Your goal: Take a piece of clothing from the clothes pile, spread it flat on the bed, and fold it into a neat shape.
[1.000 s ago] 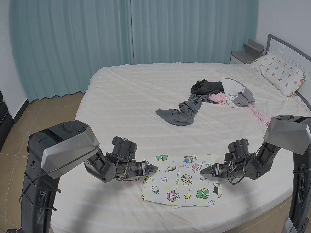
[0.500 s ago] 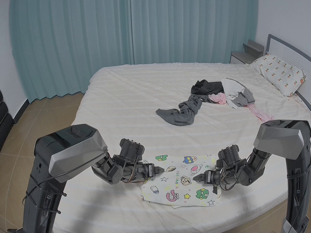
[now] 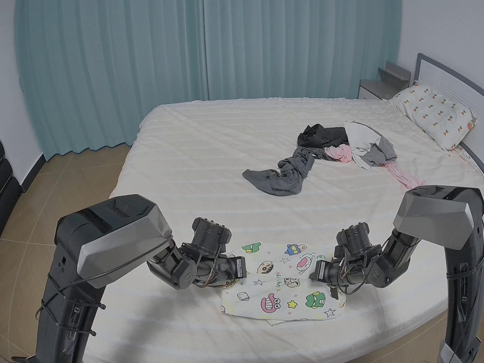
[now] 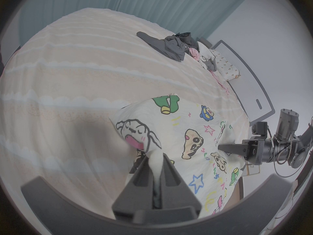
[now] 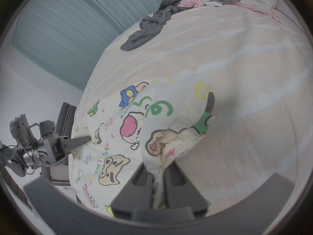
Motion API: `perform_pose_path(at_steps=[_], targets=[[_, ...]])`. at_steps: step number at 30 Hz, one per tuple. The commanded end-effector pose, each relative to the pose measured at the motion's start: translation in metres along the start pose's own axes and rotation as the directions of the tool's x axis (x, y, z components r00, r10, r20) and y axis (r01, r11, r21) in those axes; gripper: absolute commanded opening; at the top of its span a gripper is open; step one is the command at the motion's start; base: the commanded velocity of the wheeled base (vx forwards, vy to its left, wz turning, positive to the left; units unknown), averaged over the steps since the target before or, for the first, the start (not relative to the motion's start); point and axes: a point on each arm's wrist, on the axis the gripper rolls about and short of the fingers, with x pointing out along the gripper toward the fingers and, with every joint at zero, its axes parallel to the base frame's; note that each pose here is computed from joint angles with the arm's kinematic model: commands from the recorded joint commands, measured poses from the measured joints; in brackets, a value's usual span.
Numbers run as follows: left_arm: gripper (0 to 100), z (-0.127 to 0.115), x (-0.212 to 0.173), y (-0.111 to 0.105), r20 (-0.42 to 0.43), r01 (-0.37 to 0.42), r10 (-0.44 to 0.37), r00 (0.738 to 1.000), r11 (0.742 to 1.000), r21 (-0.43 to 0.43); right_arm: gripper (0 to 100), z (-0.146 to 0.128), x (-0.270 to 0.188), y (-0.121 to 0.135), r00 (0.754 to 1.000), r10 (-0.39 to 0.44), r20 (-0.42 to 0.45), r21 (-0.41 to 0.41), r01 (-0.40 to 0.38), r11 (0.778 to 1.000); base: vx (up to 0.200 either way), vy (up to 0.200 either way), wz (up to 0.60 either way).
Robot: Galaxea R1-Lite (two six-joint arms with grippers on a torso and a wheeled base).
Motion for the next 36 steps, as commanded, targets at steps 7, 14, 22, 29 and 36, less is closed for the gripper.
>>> perform_pose_path(at_steps=[7, 14, 22, 29, 36], targets=[[0, -0.001, -0.024, -0.016, 0.025, 0.026, -0.024, 0.999, 0.994, -0.108, 0, 0.017, -0.035, 0.007, 0.994, 0.109, 0.027, 0.097, -0.111, 0.989, 0.0, 0.0, 0.0], [0, -0.006, -0.039, -0.022, 0.046, 0.054, -0.047, 0.998, 0.986, -0.156, 0, 0.021, -0.04, 0.004, 0.994, 0.107, 0.038, 0.111, -0.11, 0.988, 0.0, -0.029, 0.0], [0, -0.006, -0.043, -0.022, 0.087, 0.091, -0.076, 0.993, 0.977, -0.192, 0, 0.019, -0.043, 0.004, 0.993, 0.112, 0.03, 0.111, -0.115, 0.987, 0.0, -0.2, 0.0], [0, -0.007, -0.044, -0.022, 0.097, 0.102, -0.085, 0.992, 0.977, -0.188, 0, 0.018, -0.048, 0.006, 0.993, 0.117, 0.034, 0.106, -0.12, 0.987, 0.0, -0.2, 0.0], [0, -0.007, -0.044, -0.022, 0.096, 0.103, -0.086, 0.992, 0.977, -0.189, 0, 0.018, -0.049, 0.006, 0.992, 0.118, 0.035, 0.106, -0.121, 0.987, 0.0, -0.2, 0.0]])
